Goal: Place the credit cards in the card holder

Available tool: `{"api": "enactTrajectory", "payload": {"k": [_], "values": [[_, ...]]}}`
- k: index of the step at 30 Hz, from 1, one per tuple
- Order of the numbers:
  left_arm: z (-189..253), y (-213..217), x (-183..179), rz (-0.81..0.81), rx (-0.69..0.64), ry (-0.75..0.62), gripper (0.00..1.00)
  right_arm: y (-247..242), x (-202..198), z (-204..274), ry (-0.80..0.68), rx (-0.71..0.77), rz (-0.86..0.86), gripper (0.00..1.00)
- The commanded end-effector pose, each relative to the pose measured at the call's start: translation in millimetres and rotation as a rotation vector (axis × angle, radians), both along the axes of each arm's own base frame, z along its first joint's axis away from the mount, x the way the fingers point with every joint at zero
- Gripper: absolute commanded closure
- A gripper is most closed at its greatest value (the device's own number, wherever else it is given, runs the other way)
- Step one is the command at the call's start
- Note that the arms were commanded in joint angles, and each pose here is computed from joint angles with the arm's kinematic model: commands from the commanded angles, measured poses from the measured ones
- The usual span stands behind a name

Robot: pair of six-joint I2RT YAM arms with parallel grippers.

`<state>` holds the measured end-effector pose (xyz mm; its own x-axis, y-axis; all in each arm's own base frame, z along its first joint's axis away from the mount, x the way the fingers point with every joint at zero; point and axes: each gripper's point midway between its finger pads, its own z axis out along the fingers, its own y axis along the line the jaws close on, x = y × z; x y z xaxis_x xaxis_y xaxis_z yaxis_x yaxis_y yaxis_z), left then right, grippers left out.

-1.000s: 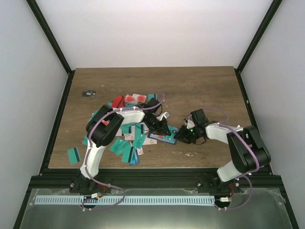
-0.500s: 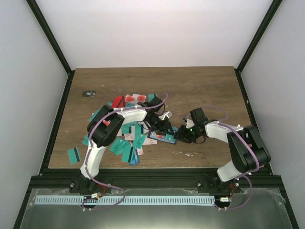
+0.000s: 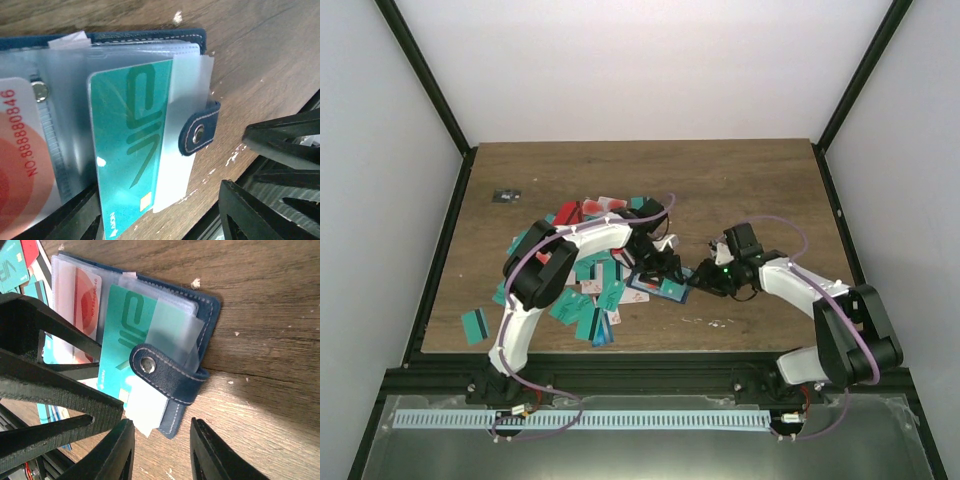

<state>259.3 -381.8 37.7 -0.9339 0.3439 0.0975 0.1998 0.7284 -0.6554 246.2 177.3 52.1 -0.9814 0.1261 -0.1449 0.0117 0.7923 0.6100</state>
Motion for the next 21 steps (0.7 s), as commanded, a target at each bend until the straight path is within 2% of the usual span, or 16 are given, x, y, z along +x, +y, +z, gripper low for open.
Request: {"api": "enactTrajectory", "payload": {"k": [1,13,21], "values": [[13.3,12.4,-3.7,-0.003,0.069,-0.014,0.34,-1.3,11.2,20.3,-0.069,-0.018,0.001,0.66],[54.9,20.3,11.5,0.033,0.013,-0.063,0.21,-0.8,29.5,34.6,-0.108,-0.203,0.016,0.42],[57.7,88.5,48.4,0.144,0.092,-0.153,0.21,20.7,31.8,28.1,-0.056,-0.342,0.043,0.35]]}}
